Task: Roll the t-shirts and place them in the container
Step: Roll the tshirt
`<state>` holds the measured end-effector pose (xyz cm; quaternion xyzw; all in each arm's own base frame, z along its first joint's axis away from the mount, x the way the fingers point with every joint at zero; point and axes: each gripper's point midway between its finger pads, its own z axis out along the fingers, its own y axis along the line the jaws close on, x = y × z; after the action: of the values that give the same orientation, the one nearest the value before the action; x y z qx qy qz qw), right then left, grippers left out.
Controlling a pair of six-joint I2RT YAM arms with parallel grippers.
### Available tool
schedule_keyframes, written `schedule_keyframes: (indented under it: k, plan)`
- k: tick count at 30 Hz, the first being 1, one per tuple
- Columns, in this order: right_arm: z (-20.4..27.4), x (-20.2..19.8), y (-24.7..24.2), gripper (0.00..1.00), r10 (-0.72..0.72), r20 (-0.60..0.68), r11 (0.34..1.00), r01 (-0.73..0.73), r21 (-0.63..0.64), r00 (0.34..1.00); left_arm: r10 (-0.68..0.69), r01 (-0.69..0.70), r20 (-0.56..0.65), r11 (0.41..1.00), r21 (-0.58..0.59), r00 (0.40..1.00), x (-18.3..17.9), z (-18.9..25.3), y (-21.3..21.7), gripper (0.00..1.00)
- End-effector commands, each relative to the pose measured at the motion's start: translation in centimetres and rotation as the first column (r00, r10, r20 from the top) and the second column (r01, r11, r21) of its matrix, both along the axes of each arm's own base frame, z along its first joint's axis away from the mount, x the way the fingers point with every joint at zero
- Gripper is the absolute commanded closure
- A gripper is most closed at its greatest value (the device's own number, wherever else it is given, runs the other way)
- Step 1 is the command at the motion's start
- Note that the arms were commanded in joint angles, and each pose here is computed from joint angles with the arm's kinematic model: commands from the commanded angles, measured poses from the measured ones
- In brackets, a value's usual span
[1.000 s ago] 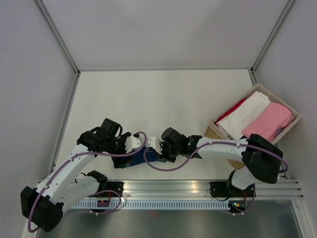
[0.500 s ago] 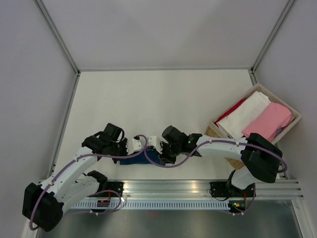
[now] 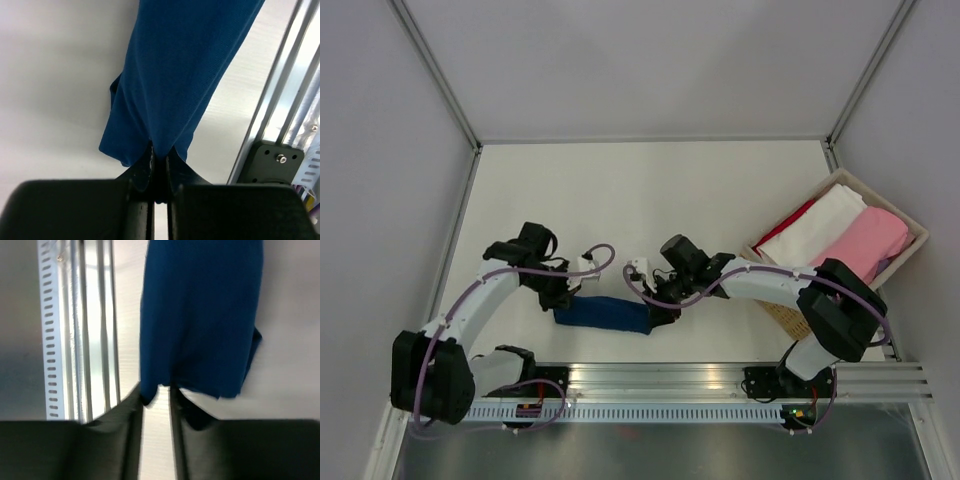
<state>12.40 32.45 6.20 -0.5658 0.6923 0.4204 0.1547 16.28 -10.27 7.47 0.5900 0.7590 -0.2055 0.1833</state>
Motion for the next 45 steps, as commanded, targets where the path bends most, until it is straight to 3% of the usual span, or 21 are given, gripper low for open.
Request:
schedule_keyframes:
  k: [1,4,6,8,10,14,20,23,25,26,29,32,35,36,37,41,45]
  plan:
    - [1.7,3.2,1.1,0.62,-0.087,0.023,0.994,0.085,0.074,0.996,-0.060,0.059,-0.043,0.997,-0.043,0.997,0.6,0.3,-0.1,0.98]
    - [2.0,3.6,1.2,0.52,-0.122,0.026,0.989,0.119,0.090,0.992,-0.054,0.047,-0.107,0.997,-0.066,0.993,0.5,-0.4,-0.6,0.98]
    - [3.1,4.0,1.4,0.47,-0.160,0.053,0.978,0.152,0.144,0.986,-0.058,0.048,-0.108,0.995,-0.090,0.992,0.5,-0.4,-0.7,0.98]
    - [3.0,3.9,0.7,0.33,-0.216,0.081,0.962,0.198,0.189,0.973,-0.056,0.046,-0.098,0.994,-0.100,0.994,0.6,-0.3,-0.7,0.98]
    - [4.1,4.6,1.0,0.29,-0.254,0.128,0.941,0.214,0.262,0.959,-0.053,0.043,-0.092,0.994,-0.103,0.994,0.8,-0.2,-0.7,0.98]
    - [4.2,4.5,0.7,0.26,-0.284,0.172,0.918,0.216,0.334,0.943,-0.051,0.042,-0.084,0.994,-0.101,0.995,0.9,-0.1,-0.6,0.98]
    - [1.4,3.0,2.5,0.25,-0.229,0.245,0.935,0.143,0.324,0.942,-0.043,0.034,-0.088,0.994,-0.103,0.995,0.9,0.0,-0.6,0.98]
    - [0.3,3.8,2.6,0.26,-0.275,0.239,0.929,0.193,0.315,0.931,-0.046,0.035,-0.097,0.994,-0.108,0.994,0.5,-0.1,-0.6,0.98]
    - [0.7,4.0,3.1,0.35,-0.287,0.223,0.921,0.205,0.331,0.932,-0.050,0.039,-0.101,0.993,-0.109,0.994,0.4,-0.1,-0.5,0.98]
    - [1.3,4.0,3.7,0.57,-0.272,0.211,0.920,0.190,0.343,0.939,-0.052,0.041,-0.109,0.993,-0.106,0.993,0.2,-0.2,-0.5,0.98]
    - [0.2,2.9,3.8,1.00,-0.220,0.123,0.950,0.185,0.250,0.968,-0.051,0.036,-0.126,0.993,-0.116,0.991,-0.1,0.1,-0.2,0.98]
    - [0.4,1.5,3.2,1.00,-0.221,-0.034,0.957,0.223,0.186,0.975,-0.028,0.013,-0.125,0.992,-0.126,0.992,0.7,0.4,0.3,0.97]
    - [0.9,0.8,2.5,1.00,-0.240,-0.198,0.948,0.273,0.165,0.951,0.021,-0.040,-0.140,0.990,-0.133,0.990,1.6,0.3,0.5,0.71]
    - [1.1,0.5,2.4,1.00,-0.231,-0.252,0.948,0.275,0.160,0.940,0.047,-0.067,-0.150,0.989,-0.135,0.988,1.9,0.2,0.4,0.54]
    - [0.8,0.3,2.5,0.99,-0.230,-0.290,0.949,0.280,0.143,0.929,0.056,-0.080,-0.159,0.986,-0.145,0.986,2.0,0.3,0.2,0.49]
    - [0.2,0.0,3.1,1.00,-0.244,-0.388,0.949,0.301,0.092,0.889,0.135,-0.169,-0.190,0.970,-0.172,0.972,2.7,0.6,-0.5,0.47]
    - [0.6,0.9,3.0,1.00,-0.264,-0.421,0.936,0.335,0.104,0.868,0.197,-0.230,-0.194,0.960,-0.160,0.961,3.5,0.6,-0.5,0.63]
